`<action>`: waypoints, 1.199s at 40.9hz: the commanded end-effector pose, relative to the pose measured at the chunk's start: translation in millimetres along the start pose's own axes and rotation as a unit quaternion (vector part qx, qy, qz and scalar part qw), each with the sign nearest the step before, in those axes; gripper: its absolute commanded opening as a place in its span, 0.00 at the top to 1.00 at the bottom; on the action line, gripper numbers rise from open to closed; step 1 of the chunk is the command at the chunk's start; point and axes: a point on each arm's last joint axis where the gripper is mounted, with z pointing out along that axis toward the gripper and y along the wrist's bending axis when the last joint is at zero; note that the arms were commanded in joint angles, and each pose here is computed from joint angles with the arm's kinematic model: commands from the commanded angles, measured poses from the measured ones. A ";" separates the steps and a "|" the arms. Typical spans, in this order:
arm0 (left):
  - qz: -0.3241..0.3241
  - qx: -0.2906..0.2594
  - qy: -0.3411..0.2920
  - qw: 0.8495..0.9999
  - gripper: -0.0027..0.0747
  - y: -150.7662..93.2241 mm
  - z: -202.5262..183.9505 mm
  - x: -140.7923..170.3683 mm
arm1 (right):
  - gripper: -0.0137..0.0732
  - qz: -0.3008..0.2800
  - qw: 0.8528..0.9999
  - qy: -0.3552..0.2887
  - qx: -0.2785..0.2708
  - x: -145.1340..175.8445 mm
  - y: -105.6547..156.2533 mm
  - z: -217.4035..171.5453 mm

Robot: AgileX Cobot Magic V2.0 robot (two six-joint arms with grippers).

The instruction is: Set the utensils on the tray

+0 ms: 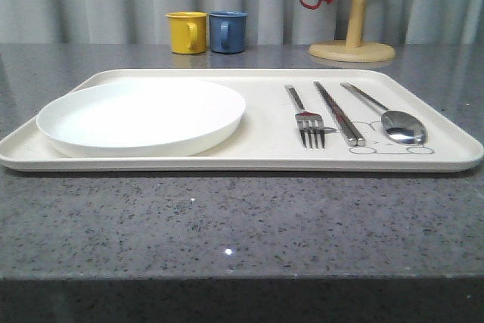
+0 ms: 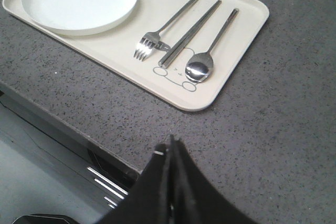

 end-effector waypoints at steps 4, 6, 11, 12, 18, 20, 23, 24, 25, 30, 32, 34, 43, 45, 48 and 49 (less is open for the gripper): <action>-0.005 -0.008 -0.056 0.998 0.99 1.4 -2.8 -10.3 | 0.92 0.000 0.999 -0.046 0.018 -7.5 -1.7 -4.7; -0.005 -0.008 -0.056 0.998 0.99 1.4 -2.8 -10.3 | 0.92 0.010 0.998 -0.048 0.032 -3.3 -2.2 -4.9; -0.005 -0.008 -0.055 0.998 0.99 1.4 -2.6 -10.2 | 0.92 0.030 0.990 -0.085 0.105 13.8 -7.7 2.9; -0.005 -0.008 -0.055 0.998 0.99 1.4 -2.6 -10.2 | 0.92 0.032 0.987 -0.104 0.117 16.0 -8.5 4.2; -0.005 -0.008 -0.055 0.998 0.99 1.4 -2.6 -10.2 | 0.92 0.045 0.961 -0.191 0.195 43.6 -15.8 23.8; -0.005 -0.008 -0.055 0.998 0.99 1.4 -2.6 -10.2 | 0.92 0.048 0.952 -0.218 0.209 53.3 -16.8 29.2; -0.005 -0.008 -0.055 0.998 0.99 1.4 -2.6 -10.2 | 0.92 0.050 0.943 -0.246 0.218 67.4 -18.7 39.7; -0.005 -0.008 -0.055 0.998 0.99 1.4 -2.6 -10.2 | 0.92 0.051 0.940 -0.256 0.218 71.0 -18.7 41.7; -0.005 -0.008 -0.055 0.998 0.99 1.4 -2.6 -10.2 | 0.92 0.052 0.938 -0.265 0.218 75.4 -19.3 45.4; -0.005 -0.008 -0.055 0.998 0.99 1.4 -2.6 -10.2 | 0.92 0.059 0.929 -0.290 0.221 91.5 -24.1 62.8; -0.005 -0.008 -0.055 0.998 0.99 1.4 -2.6 -10.2 | 0.92 0.063 0.926 -0.298 0.223 97.8 -25.6 68.3; -0.005 -0.008 -0.055 0.998 0.99 1.4 -2.6 -10.2 | 0.92 0.063 0.922 -0.307 0.226 103.8 -26.8 73.0; -0.005 -0.007 -0.054 0.998 0.99 1.4 -2.5 -10.1 | 0.92 0.065 0.922 -0.306 0.227 108.2 -27.5 76.5; -0.005 -0.007 -0.054 0.998 0.99 1.4 -2.5 -10.1 | 0.92 0.065 0.922 -0.306 0.227 108.2 -27.5 76.5; -0.005 -0.007 -0.054 0.998 0.99 1.4 -2.5 -10.1 | 0.92 0.065 0.922 -0.306 0.227 108.2 -27.5 76.5; -0.005 -0.007 -0.054 0.998 0.99 1.4 -2.5 -10.1 | 0.92 0.065 0.922 -0.306 0.227 108.2 -27.5 76.5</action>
